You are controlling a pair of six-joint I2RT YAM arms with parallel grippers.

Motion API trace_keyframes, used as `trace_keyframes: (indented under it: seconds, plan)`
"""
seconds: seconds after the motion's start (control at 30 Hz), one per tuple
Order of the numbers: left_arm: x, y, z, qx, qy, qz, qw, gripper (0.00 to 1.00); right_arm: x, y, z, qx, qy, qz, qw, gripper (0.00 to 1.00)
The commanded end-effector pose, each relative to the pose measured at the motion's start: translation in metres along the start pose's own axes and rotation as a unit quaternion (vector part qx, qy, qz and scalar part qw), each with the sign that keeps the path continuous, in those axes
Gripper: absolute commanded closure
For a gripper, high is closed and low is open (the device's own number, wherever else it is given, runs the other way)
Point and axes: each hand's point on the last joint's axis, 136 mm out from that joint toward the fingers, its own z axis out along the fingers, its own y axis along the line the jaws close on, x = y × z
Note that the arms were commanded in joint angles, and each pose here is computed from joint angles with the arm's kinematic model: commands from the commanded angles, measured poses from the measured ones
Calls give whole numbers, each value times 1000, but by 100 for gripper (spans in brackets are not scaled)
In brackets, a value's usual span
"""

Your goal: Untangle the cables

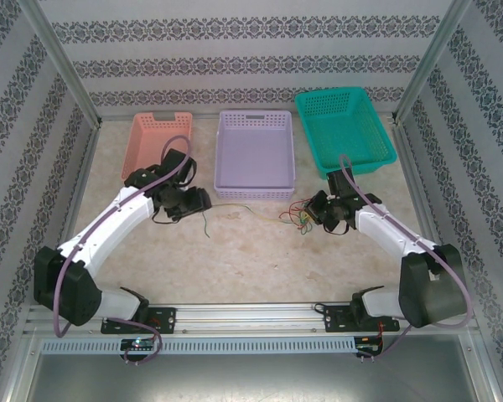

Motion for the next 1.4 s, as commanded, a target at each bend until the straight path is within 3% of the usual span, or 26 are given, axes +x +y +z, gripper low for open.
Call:
trace_keyframes:
  seconds: [0.0, 0.1, 0.23, 0.4, 0.5, 0.57, 0.6, 0.63, 0.7, 0.93, 1.07, 1.27, 1.37]
  plan:
    - [23, -62, -12, 101, 47, -37, 993, 38, 3, 9, -8, -19, -11, 5, 1000, 100]
    - [49, -101, 6, 137, 110, -81, 981, 37, 8, 17, -12, -39, -7, 23, 999, 100]
    - [72, -117, 40, 129, 189, -155, 961, 36, 13, 30, -13, -63, 3, 44, 997, 100]
    - [57, -134, 76, 162, 169, -228, 945, 30, 27, 40, -12, -68, 31, 40, 996, 100]
    - [47, -142, 92, 159, 154, -232, 947, 31, 37, 39, -13, -71, 41, 42, 996, 100]
    - [44, -141, 103, 150, 145, -234, 949, 36, 42, 39, -13, -76, 45, 48, 995, 100]
    - [43, -141, 109, 152, 141, -234, 950, 44, 44, 39, -14, -78, 47, 49, 995, 100]
    - [44, -140, 115, 149, 140, -235, 950, 57, 45, 38, -14, -78, 47, 50, 995, 100]
    - [46, -132, 124, 139, 140, -237, 951, 99, 44, 36, -16, -78, 47, 49, 995, 100]
    - [32, -69, 103, 77, 75, -220, 970, 100, 12, -13, -22, -47, 33, 59, 997, 100]
    - [21, -36, 91, 54, 57, -215, 973, 100, 5, -32, -20, -18, 54, 32, 998, 98]
    - [15, -19, 82, 39, 53, -201, 977, 100, 2, -35, -18, -5, 53, 13, 999, 97]
    - [22, -29, 91, 68, 78, -203, 974, 100, 2, -25, -16, -21, 50, 3, 999, 100]
